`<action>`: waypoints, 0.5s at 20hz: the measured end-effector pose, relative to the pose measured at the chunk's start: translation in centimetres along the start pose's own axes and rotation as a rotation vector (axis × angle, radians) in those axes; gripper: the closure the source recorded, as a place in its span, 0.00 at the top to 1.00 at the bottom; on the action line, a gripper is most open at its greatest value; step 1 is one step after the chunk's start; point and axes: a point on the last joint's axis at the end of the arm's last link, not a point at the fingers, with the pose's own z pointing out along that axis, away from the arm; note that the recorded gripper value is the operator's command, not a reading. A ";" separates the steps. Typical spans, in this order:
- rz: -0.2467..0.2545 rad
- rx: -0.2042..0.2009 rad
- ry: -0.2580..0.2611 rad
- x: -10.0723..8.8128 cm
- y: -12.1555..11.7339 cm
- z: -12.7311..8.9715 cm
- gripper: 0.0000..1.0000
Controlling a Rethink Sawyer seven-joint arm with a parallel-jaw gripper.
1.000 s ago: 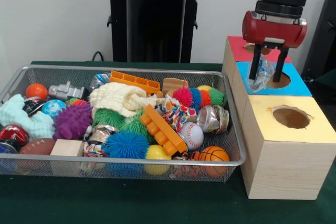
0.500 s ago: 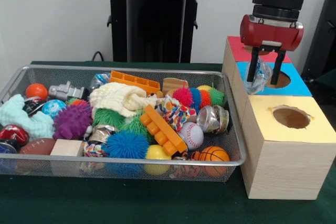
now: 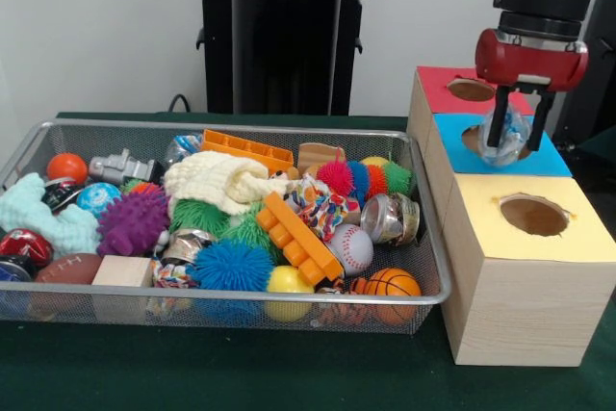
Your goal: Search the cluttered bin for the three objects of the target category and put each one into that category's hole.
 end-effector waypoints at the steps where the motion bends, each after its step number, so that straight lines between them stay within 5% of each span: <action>1: -0.004 -0.001 0.000 0.1 0.2 0.0 0.00; 10: 0.028 0.002 0.016 0.9 -1.6 -0.1 0.00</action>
